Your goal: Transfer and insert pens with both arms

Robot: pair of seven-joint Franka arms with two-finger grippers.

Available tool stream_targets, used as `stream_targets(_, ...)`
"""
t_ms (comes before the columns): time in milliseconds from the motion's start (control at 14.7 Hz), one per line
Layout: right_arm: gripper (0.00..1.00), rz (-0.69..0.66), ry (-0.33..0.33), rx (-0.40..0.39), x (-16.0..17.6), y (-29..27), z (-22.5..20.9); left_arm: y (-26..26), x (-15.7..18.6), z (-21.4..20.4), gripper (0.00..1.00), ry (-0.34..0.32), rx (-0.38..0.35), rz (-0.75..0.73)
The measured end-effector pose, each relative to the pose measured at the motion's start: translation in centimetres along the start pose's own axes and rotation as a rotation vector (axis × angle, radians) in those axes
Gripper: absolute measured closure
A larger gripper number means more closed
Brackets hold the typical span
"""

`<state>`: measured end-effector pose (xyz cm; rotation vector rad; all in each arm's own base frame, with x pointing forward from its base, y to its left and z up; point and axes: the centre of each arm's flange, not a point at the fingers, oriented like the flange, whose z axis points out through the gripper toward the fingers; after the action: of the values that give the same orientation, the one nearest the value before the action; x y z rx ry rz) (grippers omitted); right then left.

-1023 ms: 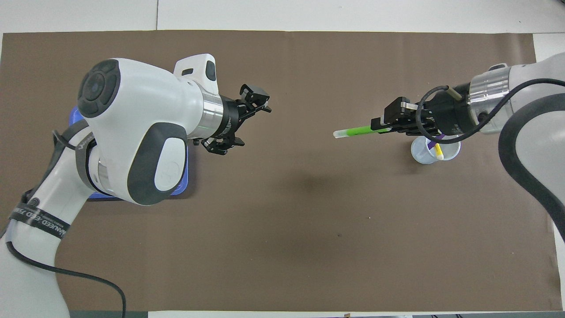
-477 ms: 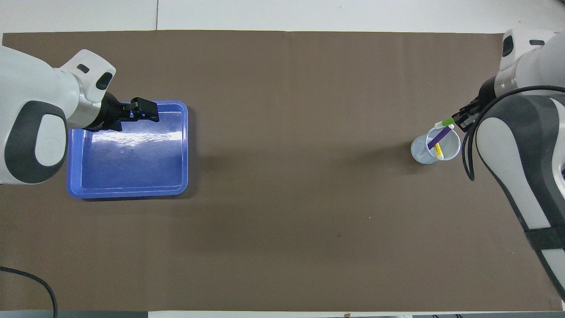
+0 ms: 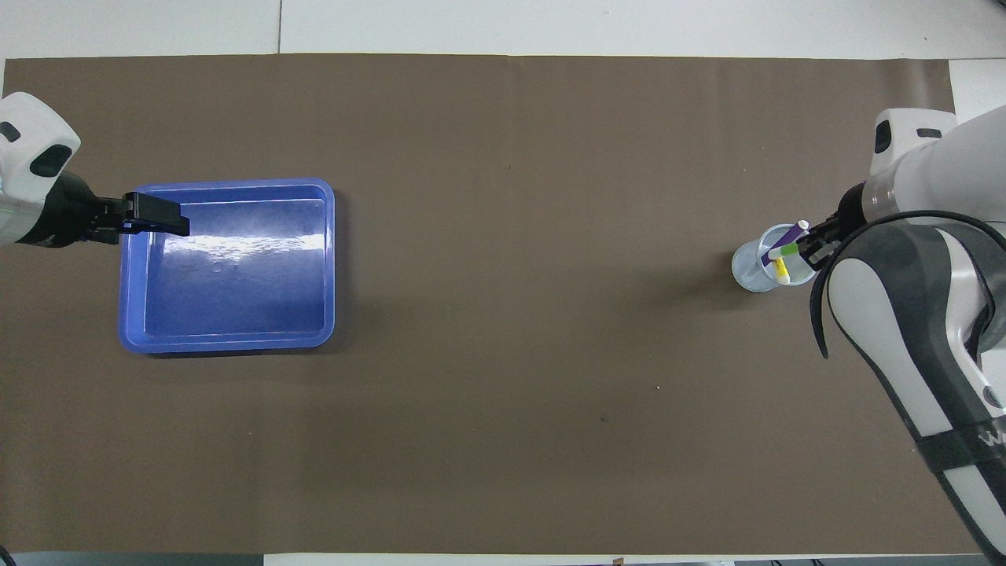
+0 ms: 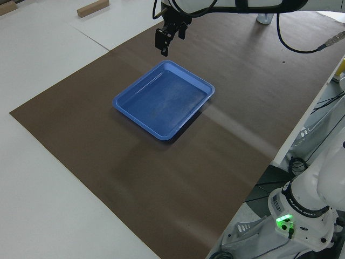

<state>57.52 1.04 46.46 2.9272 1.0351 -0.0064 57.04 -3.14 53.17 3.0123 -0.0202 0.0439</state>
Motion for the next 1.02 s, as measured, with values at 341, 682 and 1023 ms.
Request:
stream_targets(341, 0.75, -0.001, 0.004, -0.003, -0.5, -0.5, 0.6, 0.0, -0.5, -5.4, 0.00, -0.026, 0.014, 0.014)
stream_targets(682, 0.24, 0.009, 0.012, -0.009, -0.7, 0.1, -0.9, 0.3, -1.3, -8.2, 0.00, -0.061, 0.039, 0.026)
stream_targets(1023, 0.00, 0.090, -0.006, 0.018, -0.8, -0.2, -10.1, 0.5, -2.7, -8.0, 0.00, -0.098, 0.039, 0.030)
